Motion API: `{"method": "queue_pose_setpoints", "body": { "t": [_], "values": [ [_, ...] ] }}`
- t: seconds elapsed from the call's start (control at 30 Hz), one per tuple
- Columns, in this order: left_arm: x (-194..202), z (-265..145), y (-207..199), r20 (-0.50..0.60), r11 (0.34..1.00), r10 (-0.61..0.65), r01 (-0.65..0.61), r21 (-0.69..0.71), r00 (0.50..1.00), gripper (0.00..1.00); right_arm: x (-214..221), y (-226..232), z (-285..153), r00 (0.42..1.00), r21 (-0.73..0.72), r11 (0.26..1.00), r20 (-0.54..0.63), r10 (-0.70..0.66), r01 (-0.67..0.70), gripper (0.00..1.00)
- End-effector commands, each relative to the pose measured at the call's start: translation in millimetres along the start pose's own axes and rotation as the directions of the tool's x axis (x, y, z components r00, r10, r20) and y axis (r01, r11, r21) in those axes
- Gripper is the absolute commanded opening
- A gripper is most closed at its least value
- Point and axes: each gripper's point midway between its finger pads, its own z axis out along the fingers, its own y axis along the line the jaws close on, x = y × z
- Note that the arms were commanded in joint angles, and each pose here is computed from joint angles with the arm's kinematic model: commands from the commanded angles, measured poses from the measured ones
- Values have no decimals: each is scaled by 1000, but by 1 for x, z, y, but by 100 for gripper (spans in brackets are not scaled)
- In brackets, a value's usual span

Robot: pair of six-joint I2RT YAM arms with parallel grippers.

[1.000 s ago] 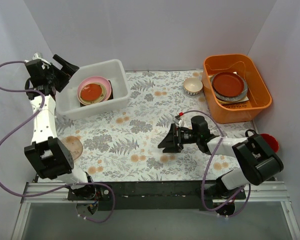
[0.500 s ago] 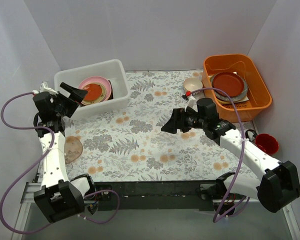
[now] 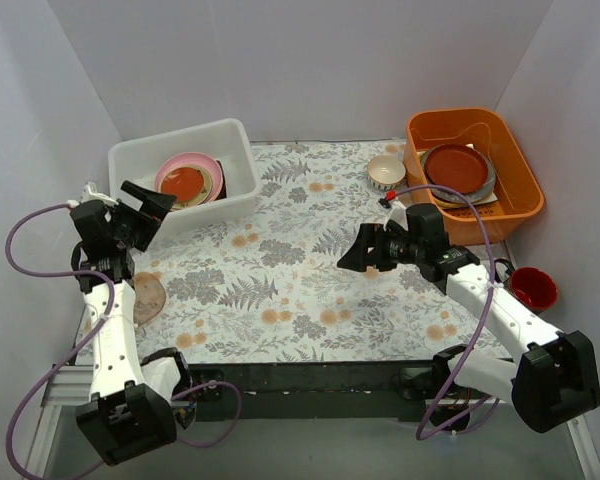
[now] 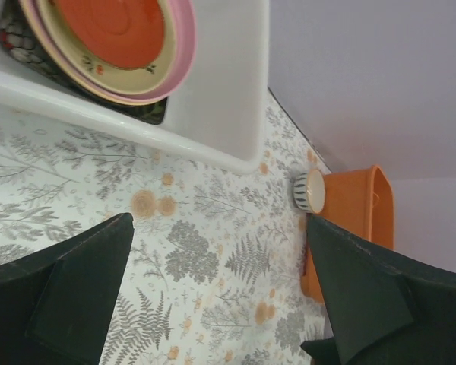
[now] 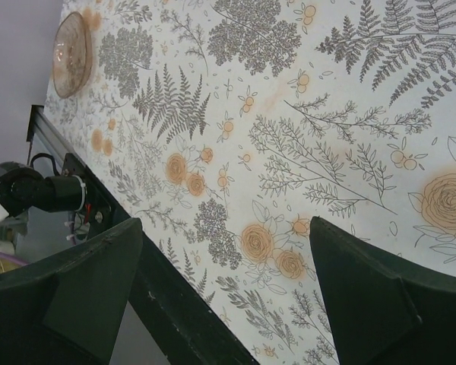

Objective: Place the plates into the plastic bin on the countertop
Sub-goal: Pick up the plate from the corner of the board.

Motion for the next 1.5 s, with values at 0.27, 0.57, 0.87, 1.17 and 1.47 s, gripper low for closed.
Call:
{"method": "queue_pose_setpoints", "body": {
  "t": [0.27,0.57,0.87,1.17,1.47],
  "values": [
    [19,-37,107,88,868,7,38,-495,996,98,-7,0,3,999,-8,999,-6,-33,33,98],
    [27,-47,139,106,772,-32,92,-629,994,98,-9,1,9,999,-26,999,-26,-26,26,98],
    [45,-60,183,72,527,-144,138,-839,987,98,-8,-2,5,1000,3,1000,-4,-30,30,98],
    [35,-75,186,90,488,-79,117,-865,993,98,-2,-9,5,1000,19,999,-5,-30,30,97],
    [75,-62,210,-88,406,-206,3,-914,975,96,-1,-10,9,1000,11,1000,-12,-21,22,97]
  ]
}}
